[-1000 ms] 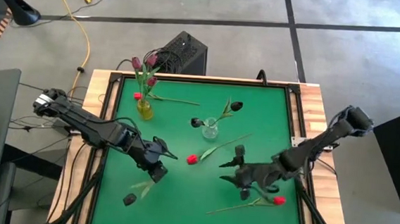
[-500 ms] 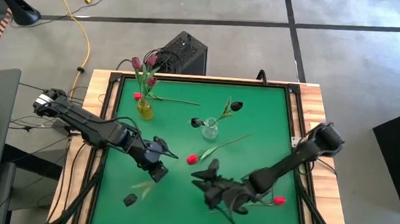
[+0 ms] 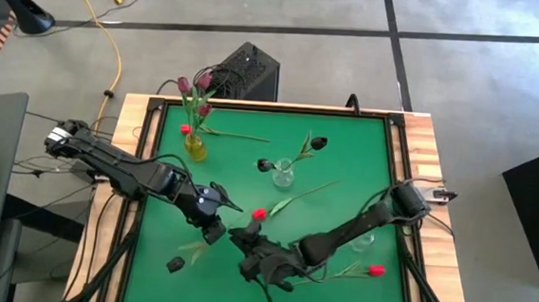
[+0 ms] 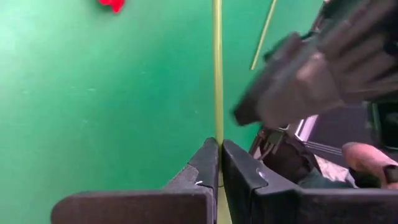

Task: Sort flowers into vase by color
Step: Put the black flower into the left transparent vase

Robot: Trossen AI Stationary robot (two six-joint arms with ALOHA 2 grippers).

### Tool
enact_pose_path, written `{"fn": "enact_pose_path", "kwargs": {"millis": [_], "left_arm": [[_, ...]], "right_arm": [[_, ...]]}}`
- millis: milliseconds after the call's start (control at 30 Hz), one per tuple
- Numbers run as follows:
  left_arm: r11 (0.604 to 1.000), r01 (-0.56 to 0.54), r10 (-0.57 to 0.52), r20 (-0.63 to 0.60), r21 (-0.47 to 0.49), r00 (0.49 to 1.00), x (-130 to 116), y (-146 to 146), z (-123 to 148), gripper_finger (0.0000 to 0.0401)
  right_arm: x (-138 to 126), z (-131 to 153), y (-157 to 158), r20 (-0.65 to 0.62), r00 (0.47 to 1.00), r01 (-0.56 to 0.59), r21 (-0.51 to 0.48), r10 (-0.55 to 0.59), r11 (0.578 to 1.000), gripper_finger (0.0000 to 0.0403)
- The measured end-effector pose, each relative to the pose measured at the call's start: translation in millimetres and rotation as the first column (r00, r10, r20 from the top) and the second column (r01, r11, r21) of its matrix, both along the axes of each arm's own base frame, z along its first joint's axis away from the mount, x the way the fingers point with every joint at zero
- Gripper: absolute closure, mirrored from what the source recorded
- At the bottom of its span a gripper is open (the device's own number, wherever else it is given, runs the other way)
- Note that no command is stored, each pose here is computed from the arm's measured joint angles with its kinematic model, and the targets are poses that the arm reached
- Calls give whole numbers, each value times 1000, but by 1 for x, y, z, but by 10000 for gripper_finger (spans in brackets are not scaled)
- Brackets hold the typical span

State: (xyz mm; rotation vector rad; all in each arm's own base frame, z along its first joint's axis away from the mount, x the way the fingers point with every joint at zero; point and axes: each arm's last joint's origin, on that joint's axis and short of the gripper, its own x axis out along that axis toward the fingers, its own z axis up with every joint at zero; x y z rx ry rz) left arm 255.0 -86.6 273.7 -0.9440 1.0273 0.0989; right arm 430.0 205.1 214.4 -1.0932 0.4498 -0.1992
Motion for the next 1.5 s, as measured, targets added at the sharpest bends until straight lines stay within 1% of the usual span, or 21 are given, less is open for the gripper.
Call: {"fn": "enact_pose_path", "kwargs": {"millis": [267, 367, 467, 633, 733, 800, 900, 1000, 1167, 1233, 1333, 1433, 1500], "left_arm": [[999, 34, -34, 16, 0, 999, 1, -1, 1, 401], [999, 35, -35, 16, 2, 999, 1, -1, 1, 401], [999, 41, -42, 19, 8, 999, 0, -1, 1, 401], [999, 36, -36, 18, 20, 999, 0, 0, 0, 401], [996, 77, -79, 44, 48, 996, 1, -1, 1, 401], [993, 101, -105, 58, 63, 993, 1, -1, 1, 396], [989, 136, -141, 86, 63, 986, 3, -2, 2, 375], [982, 174, -182, 118, 79, 976, 4, -2, 4, 343], [967, 220, -243, 208, 127, 947, 6, -2, 11, 279], [963, 224, -255, 232, 151, 939, 4, 1, 15, 255], [958, 211, -260, 271, 197, 927, 2, 6, 21, 228], [947, 188, -269, 321, 262, 908, -4, 9, 30, 212], [931, 176, -287, 347, 319, 893, -8, 11, 36, 208]], "right_arm": [[7, -1, -16, -4, 999, 42, 16, -42, 999, 226], [7, -1, -17, -13, 999, 43, 12, -43, 999, 235], [6, -3, -15, -27, 999, 37, 6, -36, 999, 260], [2, -2, -8, -26, 999, 19, 7, -19, 1000, 321], [1, -2, -6, -25, 1000, 15, 8, -15, 1000, 358], [1, -2, -6, -18, 1000, 22, 28, -22, 999, 382], [1, -3, -6, -5, 999, 38, 81, -38, 996, 386], [1, -4, -6, 7, 999, 44, 151, -45, 988, 383], [-4, -6, 4, 3, 1000, -19, 268, 19, 963, 386], [-6, -4, 9, 7, 999, -38, 318, 37, 947, 386], [-12, 7, 13, 31, 998, -59, 396, 51, 916, 386], [-18, 19, 12, 48, 998, -56, 449, 38, 892, 386], [-22, 26, 12, 45, 998, -58, 488, 41, 871, 386]]}}
